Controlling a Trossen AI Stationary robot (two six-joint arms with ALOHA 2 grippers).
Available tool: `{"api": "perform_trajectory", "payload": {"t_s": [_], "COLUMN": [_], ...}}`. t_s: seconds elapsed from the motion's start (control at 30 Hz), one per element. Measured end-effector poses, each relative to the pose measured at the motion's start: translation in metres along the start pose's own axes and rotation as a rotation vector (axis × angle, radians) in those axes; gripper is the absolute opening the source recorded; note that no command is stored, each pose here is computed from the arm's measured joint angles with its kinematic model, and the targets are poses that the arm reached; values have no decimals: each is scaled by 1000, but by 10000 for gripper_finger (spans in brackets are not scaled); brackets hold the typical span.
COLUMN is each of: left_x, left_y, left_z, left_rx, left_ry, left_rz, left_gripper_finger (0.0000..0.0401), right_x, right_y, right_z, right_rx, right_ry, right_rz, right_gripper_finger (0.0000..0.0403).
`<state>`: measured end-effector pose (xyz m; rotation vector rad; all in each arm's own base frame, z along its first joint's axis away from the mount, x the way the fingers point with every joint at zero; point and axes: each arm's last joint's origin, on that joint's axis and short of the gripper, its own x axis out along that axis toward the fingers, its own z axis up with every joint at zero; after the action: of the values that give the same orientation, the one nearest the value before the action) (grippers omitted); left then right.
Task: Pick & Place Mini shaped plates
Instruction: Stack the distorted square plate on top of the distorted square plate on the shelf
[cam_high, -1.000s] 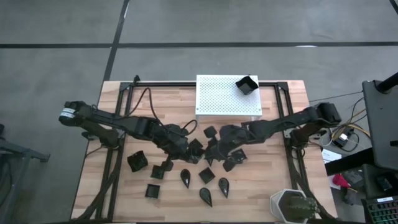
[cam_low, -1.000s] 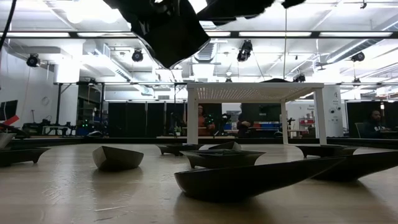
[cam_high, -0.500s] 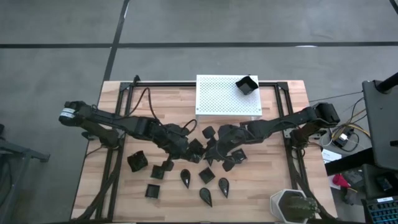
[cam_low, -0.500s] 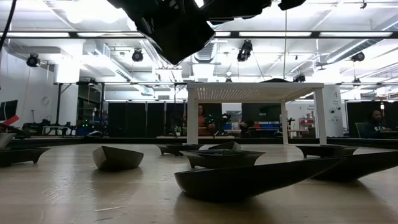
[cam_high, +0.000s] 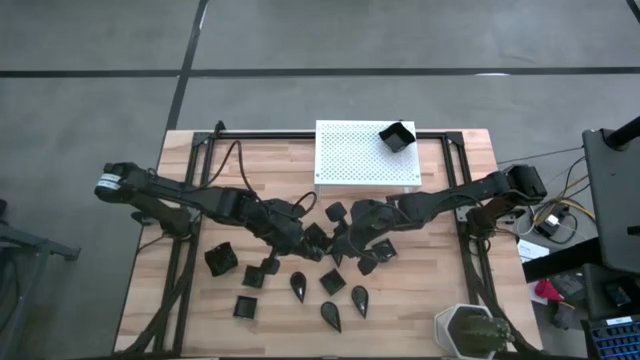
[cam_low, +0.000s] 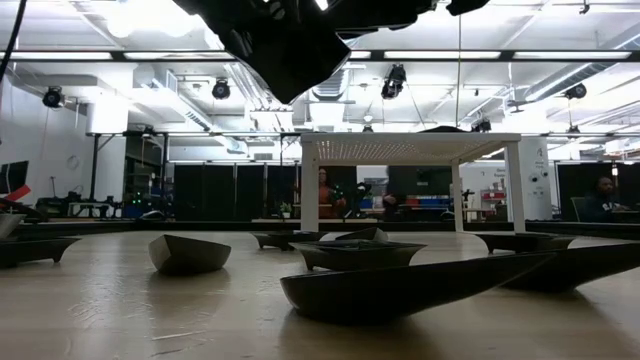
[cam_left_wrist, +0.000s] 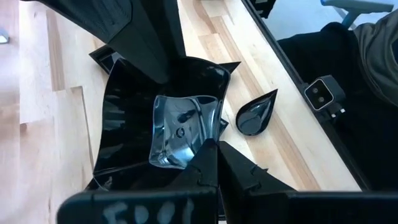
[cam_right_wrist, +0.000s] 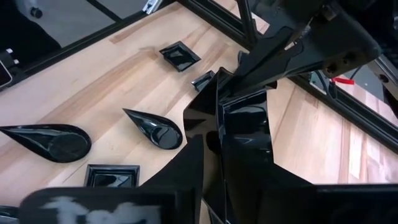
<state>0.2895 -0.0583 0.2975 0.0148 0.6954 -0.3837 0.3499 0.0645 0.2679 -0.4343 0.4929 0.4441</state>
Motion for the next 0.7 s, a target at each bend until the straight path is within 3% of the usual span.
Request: {"api": "perform_trajectory", "payload": {"t_s": [0.17, 0.33, 0.7], "left_x": [0, 0, -9], "left_y": [0, 1, 2], "left_z": [1, 5, 14], "left_rx": [14, 38, 80], "left_ry": [-7, -47, -144], "left_rz": [4, 38, 127], "left_gripper_finger": [0, 11, 113], "right_x": [0, 0, -1], "right_y": [0, 2, -1], "right_z": [0, -1, -8], "right_rx": [0, 4, 66], "right_ry": [1, 5, 73], "right_rz": [8, 33, 9], "right_gripper_finger": [14, 9, 8]}}
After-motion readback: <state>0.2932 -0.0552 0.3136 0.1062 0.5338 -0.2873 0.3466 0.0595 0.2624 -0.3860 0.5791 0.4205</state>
